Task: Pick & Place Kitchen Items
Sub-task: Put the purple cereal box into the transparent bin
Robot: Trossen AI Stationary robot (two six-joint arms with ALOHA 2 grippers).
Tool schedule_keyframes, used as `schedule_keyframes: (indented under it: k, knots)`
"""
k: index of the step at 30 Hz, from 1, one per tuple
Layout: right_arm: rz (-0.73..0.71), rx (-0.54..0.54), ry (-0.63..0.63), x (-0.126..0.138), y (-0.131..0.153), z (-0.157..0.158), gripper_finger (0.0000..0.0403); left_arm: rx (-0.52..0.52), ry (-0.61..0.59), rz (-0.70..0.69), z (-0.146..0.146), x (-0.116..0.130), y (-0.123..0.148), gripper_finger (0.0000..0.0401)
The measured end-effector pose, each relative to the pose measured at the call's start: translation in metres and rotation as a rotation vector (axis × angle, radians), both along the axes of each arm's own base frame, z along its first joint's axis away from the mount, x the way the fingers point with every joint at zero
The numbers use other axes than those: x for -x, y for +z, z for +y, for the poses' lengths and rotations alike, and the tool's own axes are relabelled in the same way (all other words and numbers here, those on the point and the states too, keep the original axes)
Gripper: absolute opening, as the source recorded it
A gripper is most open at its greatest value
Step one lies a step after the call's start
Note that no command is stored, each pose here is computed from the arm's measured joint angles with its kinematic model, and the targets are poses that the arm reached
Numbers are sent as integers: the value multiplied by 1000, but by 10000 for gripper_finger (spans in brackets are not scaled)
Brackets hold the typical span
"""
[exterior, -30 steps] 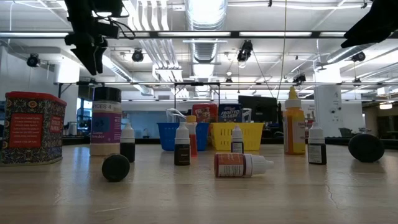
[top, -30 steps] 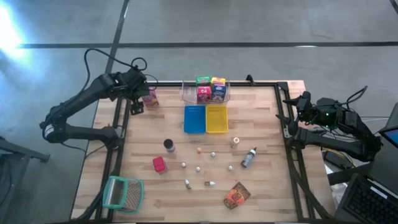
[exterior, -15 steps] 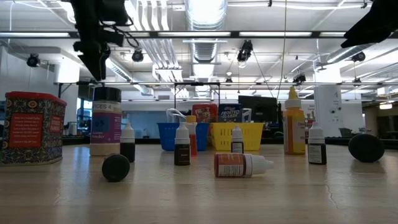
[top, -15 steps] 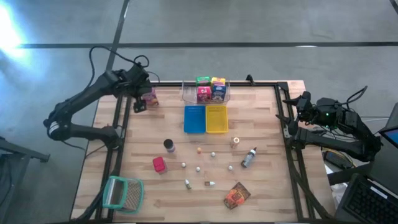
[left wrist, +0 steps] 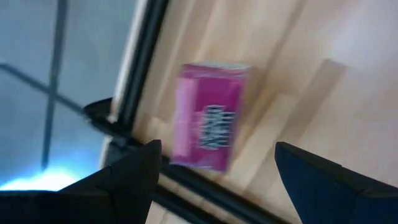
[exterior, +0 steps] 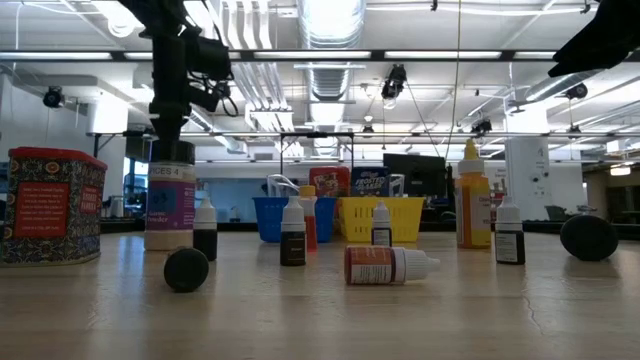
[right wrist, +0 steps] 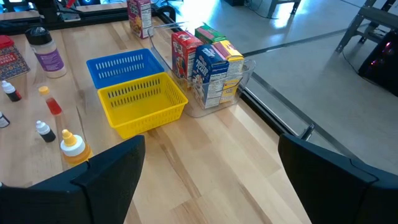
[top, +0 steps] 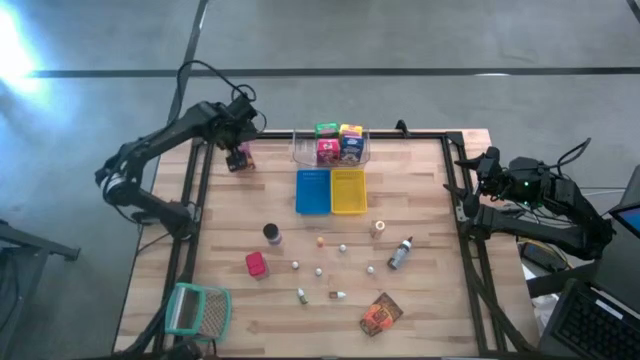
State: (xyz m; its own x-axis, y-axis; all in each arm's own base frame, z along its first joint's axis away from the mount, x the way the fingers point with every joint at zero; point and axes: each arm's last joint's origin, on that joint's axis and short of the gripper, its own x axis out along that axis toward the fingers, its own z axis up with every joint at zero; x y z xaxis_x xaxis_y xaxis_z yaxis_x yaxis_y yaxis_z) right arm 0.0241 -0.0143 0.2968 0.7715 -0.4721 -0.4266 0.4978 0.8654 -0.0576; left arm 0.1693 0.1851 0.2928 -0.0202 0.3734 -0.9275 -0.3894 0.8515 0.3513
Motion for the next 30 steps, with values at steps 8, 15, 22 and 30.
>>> schedule_keyframes:
  k: [8, 15, 22, 30]
  knots:
    - [0, 0, 0, 0, 0, 0, 364, -13, 6, 73, 14, 1, 8, 316]
    - [0, 0, 1, 0, 0, 0, 364, 52, 12, 107, 24, -3, -6, 316]
    - [0, 0, 1, 0, 0, 0, 363, 85, 16, 125, 29, -3, -13, 316]
    - [0, 0, 1, 0, 0, 0, 363, 128, 24, 118, 35, -3, -21, 316]
